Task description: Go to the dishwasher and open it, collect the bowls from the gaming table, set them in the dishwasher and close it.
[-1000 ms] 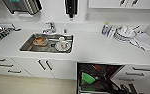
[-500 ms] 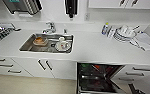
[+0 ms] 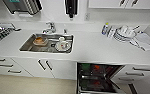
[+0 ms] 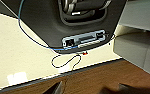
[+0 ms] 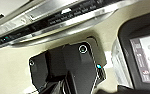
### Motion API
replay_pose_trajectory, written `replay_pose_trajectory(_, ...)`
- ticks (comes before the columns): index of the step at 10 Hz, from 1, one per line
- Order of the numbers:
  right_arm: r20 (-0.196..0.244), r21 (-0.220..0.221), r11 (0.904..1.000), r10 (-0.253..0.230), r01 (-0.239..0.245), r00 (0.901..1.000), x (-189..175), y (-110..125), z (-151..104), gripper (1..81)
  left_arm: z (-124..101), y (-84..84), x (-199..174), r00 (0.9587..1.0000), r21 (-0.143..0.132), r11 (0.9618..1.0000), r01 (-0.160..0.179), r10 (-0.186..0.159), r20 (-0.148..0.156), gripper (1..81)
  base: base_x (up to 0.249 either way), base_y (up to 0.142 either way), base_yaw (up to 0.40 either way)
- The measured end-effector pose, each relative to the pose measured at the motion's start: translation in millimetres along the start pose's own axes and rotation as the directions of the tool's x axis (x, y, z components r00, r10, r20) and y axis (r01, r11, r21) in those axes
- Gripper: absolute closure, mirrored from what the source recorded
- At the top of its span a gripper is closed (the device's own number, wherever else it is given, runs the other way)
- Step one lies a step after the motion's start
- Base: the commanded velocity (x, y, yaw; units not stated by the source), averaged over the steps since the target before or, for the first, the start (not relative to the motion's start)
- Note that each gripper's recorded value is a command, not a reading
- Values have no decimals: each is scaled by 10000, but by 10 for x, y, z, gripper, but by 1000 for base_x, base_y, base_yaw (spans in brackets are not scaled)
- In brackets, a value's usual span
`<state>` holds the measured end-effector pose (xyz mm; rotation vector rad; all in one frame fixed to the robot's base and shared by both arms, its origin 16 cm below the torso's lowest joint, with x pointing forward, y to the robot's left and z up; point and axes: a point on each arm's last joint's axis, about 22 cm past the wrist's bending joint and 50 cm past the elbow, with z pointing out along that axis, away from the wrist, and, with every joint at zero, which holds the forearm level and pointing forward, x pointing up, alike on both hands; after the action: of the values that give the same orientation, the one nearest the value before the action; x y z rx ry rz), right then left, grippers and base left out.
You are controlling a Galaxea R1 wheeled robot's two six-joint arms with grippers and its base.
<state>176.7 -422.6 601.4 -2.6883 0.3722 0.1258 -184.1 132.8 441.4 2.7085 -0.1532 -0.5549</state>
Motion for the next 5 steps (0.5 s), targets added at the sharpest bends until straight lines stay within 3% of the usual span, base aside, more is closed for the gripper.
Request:
replay_pose_trajectory(2,731,-536,9985,131,-92,9972,-516,317,67,10,-16,-57,46,9993,33,9993,382,-382,-63,10,0,0,0)
replay_pose_trajectory(5,1444,-922,9957,47,87,9895,-1116,552,309,10,-75,-167,267,9989,172,9994,313,-307,-352,10,0,0,0)
